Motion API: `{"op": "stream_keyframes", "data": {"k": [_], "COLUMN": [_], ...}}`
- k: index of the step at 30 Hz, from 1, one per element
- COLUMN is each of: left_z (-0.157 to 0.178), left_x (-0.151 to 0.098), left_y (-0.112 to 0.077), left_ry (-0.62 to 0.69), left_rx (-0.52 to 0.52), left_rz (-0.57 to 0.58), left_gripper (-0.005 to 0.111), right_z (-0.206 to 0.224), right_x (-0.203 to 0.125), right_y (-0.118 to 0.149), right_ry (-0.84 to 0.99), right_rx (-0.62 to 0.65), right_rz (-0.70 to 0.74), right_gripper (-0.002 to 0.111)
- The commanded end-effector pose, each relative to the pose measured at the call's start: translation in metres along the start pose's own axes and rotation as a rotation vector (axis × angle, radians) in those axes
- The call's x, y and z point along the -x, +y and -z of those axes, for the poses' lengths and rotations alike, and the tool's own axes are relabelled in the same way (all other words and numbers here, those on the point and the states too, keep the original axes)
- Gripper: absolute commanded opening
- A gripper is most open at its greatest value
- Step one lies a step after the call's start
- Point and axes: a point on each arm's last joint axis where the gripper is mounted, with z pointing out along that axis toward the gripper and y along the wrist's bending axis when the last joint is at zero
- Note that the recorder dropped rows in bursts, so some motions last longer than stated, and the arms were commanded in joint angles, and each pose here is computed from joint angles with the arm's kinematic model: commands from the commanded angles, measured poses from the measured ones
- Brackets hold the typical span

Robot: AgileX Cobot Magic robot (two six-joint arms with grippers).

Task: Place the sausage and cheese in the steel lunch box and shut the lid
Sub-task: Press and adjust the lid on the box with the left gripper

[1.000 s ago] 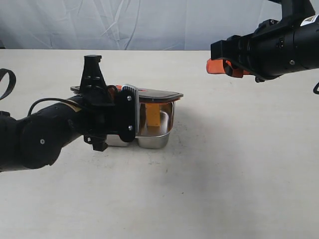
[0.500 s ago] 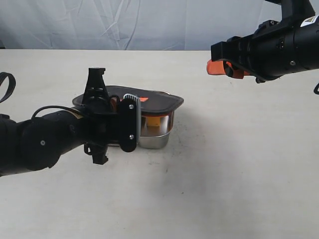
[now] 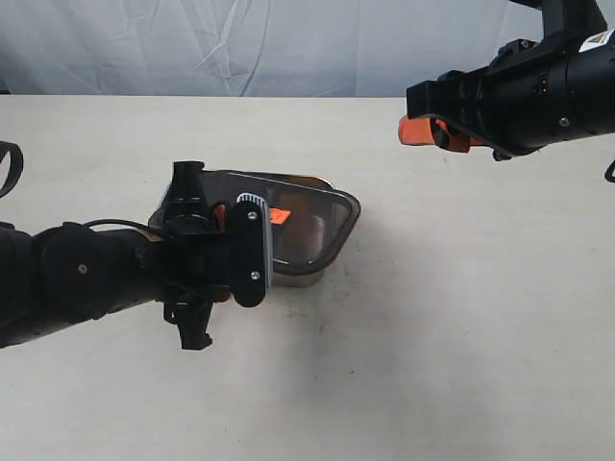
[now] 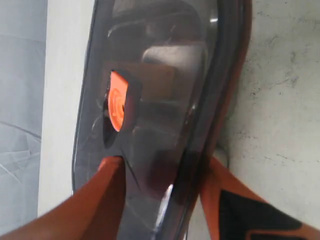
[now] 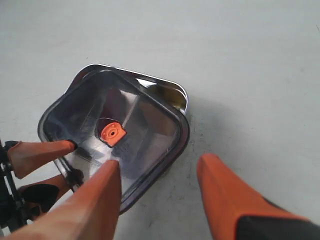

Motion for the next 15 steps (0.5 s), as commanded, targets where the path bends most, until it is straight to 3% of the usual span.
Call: {"op": "stream_keyframes", "data": {"k": [1,15], "left_z": [-0.0003,-0.0001], "left_x": [-0.0011,-0.0008], "left_y": [-0.004,-0.0085], "left_ry": [0.008,0.007], "left_rx": [-0.02,-0.069], "left_rz": [0.037,0.086], "left_gripper": [0.052,0.052], "right_z": [0.0027,0.0027], "right_x": [0.0012,0.0001], "right_y": [-0.001,-0.0008], "right_ry": [-0.008,0.004], "right_rx": [-0.007,-0.005], "right_rz": [0.009,0.012], "right_gripper": [0.049,0.049]}}
